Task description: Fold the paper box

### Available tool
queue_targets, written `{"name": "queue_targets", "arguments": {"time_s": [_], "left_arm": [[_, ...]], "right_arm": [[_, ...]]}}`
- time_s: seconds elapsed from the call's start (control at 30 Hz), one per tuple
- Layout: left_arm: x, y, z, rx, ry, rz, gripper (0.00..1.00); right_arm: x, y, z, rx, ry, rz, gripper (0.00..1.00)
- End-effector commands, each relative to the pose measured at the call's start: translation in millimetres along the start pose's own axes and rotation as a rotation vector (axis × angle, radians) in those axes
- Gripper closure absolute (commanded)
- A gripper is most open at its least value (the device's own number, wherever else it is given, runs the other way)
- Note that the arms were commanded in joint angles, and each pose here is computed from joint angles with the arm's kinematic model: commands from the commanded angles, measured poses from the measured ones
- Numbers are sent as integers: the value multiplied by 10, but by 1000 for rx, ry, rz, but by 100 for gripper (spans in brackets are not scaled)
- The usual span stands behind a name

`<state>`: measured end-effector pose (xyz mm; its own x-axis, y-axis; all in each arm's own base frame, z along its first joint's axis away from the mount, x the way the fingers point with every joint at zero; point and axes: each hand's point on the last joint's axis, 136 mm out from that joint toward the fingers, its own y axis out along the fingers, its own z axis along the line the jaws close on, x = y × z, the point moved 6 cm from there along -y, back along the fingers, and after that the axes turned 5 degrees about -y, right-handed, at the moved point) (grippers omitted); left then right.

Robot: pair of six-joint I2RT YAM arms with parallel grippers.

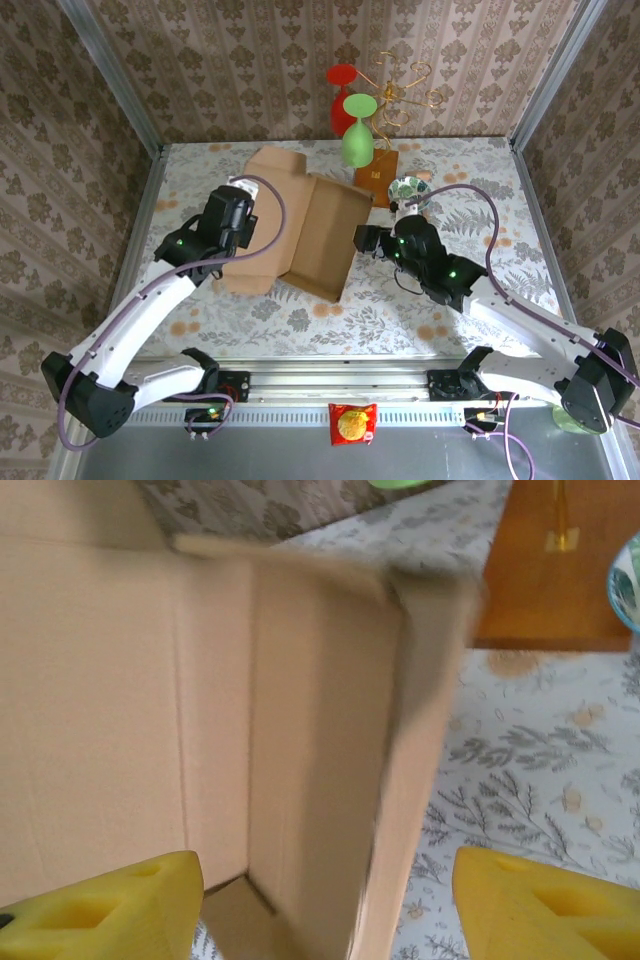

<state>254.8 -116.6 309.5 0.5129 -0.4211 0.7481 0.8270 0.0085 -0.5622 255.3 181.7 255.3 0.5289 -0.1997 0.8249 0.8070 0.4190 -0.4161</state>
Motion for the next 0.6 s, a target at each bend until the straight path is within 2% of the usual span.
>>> {"name": "queue_targets", "arguments": {"time_s": [0.0, 0.17, 0.23, 0.33, 0.43, 0.57], "left_arm": [[153, -23, -105, -82, 320, -8, 100], [257, 71, -299, -99, 540, 35, 100], [307, 87, -391, -90, 607, 11, 100], [393, 92, -498, -95, 661, -26, 100], [467, 104, -621, -114, 733, -63, 100], [544, 145, -701, -125, 787, -73, 100]], "right_arm": [[260, -145, 145, 123, -234, -208, 34], [410, -157, 254, 185, -561, -412, 32], [451, -76, 253, 214, -663, -440, 28], [524, 130, 193, 282, -712, -377, 26], [528, 356, 156, 279, -786, -348, 24], [561, 517, 111, 304, -801, -307, 21]]}}
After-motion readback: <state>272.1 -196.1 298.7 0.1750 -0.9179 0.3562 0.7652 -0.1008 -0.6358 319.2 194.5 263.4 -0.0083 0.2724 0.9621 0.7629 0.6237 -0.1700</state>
